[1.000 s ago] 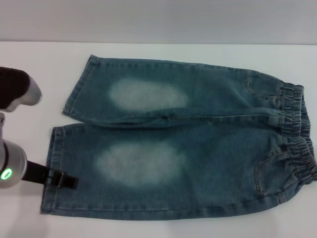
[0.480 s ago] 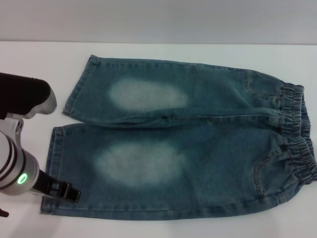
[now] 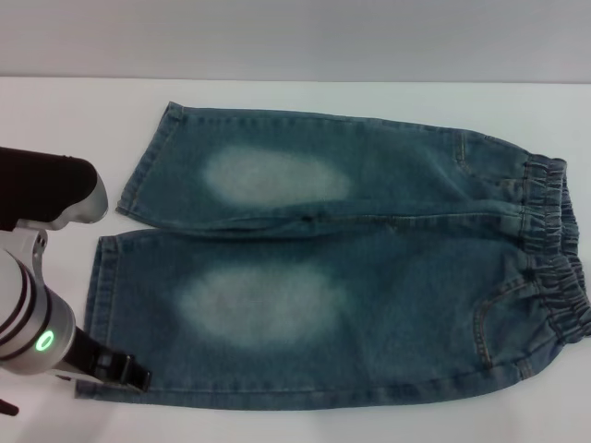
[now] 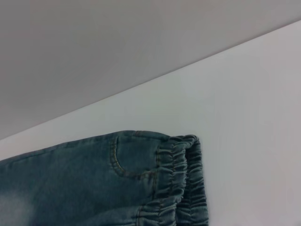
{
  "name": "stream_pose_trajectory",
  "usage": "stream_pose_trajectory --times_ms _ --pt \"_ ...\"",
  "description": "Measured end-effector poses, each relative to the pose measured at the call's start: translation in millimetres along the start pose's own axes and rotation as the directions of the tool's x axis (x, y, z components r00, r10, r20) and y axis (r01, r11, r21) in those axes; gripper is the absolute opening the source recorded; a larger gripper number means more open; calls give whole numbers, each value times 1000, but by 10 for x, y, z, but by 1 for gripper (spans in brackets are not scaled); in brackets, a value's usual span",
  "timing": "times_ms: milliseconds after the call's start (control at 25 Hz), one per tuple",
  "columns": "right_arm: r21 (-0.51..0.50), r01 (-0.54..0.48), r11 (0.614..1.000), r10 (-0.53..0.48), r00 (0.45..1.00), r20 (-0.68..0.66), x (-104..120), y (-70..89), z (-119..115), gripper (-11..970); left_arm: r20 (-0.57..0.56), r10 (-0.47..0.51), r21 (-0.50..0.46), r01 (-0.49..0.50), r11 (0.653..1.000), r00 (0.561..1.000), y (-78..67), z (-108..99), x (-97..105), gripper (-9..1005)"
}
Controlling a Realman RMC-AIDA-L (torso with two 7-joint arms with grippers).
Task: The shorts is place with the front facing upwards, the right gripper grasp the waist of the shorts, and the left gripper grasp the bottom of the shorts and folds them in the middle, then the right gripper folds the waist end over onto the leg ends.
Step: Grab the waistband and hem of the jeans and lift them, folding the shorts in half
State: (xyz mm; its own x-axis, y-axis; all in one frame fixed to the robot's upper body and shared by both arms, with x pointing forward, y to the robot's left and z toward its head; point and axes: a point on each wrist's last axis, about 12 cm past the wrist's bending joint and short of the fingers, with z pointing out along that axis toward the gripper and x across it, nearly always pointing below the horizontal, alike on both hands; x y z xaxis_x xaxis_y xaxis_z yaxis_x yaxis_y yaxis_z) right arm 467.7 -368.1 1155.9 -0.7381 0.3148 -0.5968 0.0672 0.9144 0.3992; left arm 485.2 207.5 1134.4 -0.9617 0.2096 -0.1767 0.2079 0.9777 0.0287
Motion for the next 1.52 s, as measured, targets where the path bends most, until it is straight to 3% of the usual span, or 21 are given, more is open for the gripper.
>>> stream_pose_trajectory --times_ms 1520 --pt "-13 7 1000 -7 1000 -13 -28 13 32 819 -53 5 -19 -6 1000 999 11 118 -79 772"
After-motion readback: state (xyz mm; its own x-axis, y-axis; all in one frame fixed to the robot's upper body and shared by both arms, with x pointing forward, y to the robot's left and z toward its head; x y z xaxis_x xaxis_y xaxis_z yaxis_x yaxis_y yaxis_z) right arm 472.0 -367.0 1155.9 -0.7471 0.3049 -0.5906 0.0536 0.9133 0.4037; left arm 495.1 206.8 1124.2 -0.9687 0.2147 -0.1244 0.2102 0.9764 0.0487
